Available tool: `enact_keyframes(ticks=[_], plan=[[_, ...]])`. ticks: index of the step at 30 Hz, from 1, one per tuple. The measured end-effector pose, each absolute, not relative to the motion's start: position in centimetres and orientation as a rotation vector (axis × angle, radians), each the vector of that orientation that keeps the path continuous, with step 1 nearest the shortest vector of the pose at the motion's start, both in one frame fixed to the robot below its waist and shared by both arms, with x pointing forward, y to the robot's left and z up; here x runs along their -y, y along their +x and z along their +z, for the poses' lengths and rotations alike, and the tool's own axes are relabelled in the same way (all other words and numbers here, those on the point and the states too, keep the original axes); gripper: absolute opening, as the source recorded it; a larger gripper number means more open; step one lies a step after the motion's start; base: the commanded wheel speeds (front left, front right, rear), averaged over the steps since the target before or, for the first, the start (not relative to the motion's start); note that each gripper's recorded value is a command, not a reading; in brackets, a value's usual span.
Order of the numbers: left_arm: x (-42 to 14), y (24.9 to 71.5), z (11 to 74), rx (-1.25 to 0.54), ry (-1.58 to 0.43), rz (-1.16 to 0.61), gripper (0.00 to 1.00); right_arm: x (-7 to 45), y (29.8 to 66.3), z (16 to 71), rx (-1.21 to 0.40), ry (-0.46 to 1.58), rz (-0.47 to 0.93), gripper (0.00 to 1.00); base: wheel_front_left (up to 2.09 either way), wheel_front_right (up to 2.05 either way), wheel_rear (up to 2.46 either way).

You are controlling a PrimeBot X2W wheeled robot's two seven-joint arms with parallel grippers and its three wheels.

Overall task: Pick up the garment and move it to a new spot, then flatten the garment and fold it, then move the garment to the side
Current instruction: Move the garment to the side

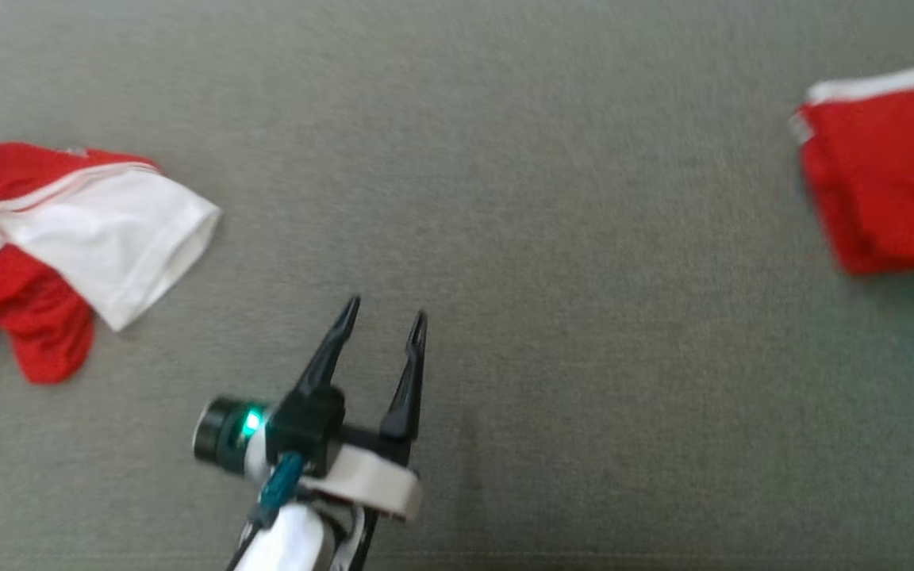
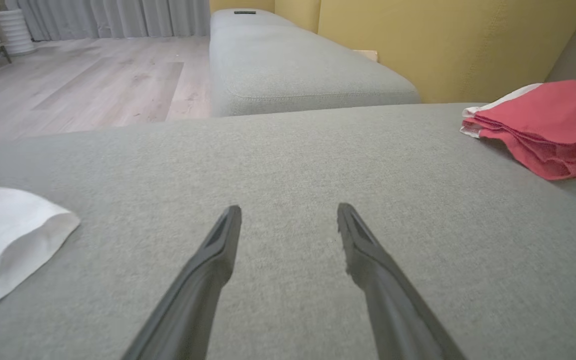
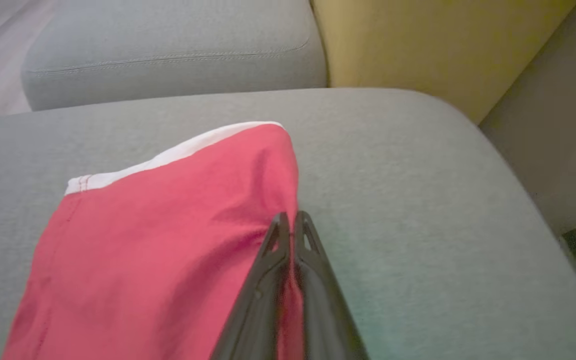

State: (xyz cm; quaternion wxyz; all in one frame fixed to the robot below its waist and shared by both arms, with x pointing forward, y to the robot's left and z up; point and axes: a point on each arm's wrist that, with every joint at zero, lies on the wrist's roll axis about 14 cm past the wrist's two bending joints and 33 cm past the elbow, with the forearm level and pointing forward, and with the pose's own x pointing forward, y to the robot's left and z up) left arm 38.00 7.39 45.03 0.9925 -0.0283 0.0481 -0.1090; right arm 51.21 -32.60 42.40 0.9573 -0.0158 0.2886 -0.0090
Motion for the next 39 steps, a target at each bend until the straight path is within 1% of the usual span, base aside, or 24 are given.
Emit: enact_keyframes(ticks=[6, 12, 13, 14, 15, 16, 21, 23, 24, 27, 31, 34, 39], plan=[[-5.5, 41.2, 44.2, -0.087, -0.058, -0.281, 1.00, 38.4, 52.3, 43.1, -0.588, -0.174, -0.116, 0.00, 0.00, 0.00, 0.00], [-5.0, 42.7, 43.0, -0.104, -0.066, -0.298, 1.00, 41.8, 53.0, 43.4, -0.585, -0.274, -0.172, 0.00, 0.00, 0.00, 0.00], [-4.9, 42.8, 42.8, -0.105, -0.067, -0.299, 1.00, 42.3, 53.2, 43.5, -0.580, -0.294, -0.178, 0.13, 0.00, 0.00, 0.00], [-4.8, 42.9, 42.7, -0.107, -0.068, -0.301, 1.00, 42.6, 53.3, 43.7, -0.572, -0.306, -0.187, 0.13, 0.00, 0.00, 0.00], [-4.8, 42.9, 42.6, -0.110, -0.069, -0.302, 1.00, 42.9, 53.6, 43.9, -0.558, -0.319, -0.194, 0.60, 0.00, 0.00, 0.00], [-4.8, 42.9, 42.5, -0.113, -0.069, -0.303, 1.00, 42.9, 54.0, 44.3, -0.534, -0.334, -0.194, 1.00, 0.00, 0.00, 0.00], [-4.7, 42.9, 43.1, -0.098, -0.066, -0.301, 1.00, 40.6, 56.2, 47.3, -0.358, -0.379, -0.144, 1.00, 0.00, 0.00, 0.00], [-4.5, 42.9, 43.4, -0.089, -0.068, -0.307, 1.00, 38.8, 56.6, 47.3, -0.319, -0.340, -0.119, 1.00, 0.00, 0.00, 0.00], [-4.5, 42.9, 43.4, -0.089, -0.068, -0.307, 1.00, 38.8, 56.6, 47.3, -0.319, -0.340, -0.119, 1.00, 0.00, 0.00, 0.00], [-4.4, 42.9, 44.1, -0.072, -0.070, -0.308, 1.00, 35.0, 56.6, 46.7, -0.287, -0.304, -0.040, 1.00, 0.00, 0.00, 0.00], [-5.1, 42.8, 45.2, -0.048, -0.075, -0.285, 1.00, 30.9, 56.5, 48.4, -0.194, -0.249, 0.042, 1.00, 0.00, 0.00, 0.00], [-6.4, 42.3, 45.8, -0.044, -0.097, -0.242, 1.00, 28.0, 55.4, 48.7, -0.156, -0.197, 0.098, 1.00, 0.00, 0.00, 0.00], [-8.7, 41.2, 46.9, -0.028, -0.110, -0.171, 1.00, 24.1, 52.0, 47.5, -0.147, -0.104, 0.166, 1.00, 0.00, 0.00, 0.00]])
